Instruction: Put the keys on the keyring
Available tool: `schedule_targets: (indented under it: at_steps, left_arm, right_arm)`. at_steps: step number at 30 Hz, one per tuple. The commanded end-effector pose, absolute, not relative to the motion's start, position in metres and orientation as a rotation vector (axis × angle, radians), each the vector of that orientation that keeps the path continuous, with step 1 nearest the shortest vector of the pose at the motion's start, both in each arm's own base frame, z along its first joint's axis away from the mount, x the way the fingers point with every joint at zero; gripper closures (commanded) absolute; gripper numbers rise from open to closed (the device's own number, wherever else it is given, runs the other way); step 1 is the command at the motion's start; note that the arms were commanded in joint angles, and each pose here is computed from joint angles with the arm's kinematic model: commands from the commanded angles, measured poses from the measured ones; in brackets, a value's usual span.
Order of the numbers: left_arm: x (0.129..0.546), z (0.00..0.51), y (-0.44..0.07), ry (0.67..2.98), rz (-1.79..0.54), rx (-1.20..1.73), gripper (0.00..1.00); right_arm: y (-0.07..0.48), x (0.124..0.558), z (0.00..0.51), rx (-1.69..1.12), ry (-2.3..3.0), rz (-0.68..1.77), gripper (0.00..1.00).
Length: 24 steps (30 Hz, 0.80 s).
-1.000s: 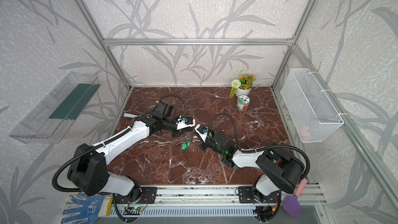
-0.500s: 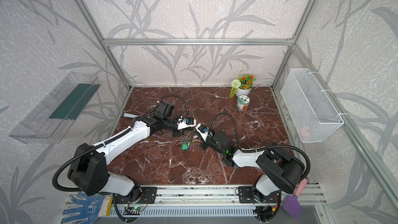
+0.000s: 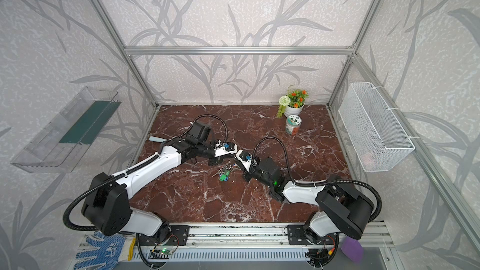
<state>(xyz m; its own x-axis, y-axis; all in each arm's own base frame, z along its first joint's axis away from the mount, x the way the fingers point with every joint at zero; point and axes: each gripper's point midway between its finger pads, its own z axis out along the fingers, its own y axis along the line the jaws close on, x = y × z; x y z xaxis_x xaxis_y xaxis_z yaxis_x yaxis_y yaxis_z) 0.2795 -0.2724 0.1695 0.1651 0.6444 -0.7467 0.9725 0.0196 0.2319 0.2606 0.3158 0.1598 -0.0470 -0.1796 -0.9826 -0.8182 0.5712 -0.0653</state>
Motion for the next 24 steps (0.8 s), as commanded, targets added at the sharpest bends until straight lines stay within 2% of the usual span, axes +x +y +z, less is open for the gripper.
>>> schedule_targets:
  at_steps: [1,12,24]
  left_arm:
    - [0.277,0.180,-0.274,1.525,-0.558,1.712,1.00]
    - [0.276,0.182,-0.275,1.516,-0.566,1.713,1.00]
    - [0.274,0.185,-0.276,1.505,-0.580,1.710,1.00]
  right_arm:
    - [0.318,0.257,0.173,-0.875,1.530,0.660,0.77]
    - [0.310,0.258,0.186,-0.857,1.523,0.628,0.74]
    - [0.326,0.267,0.177,-0.905,1.564,0.637,0.76]
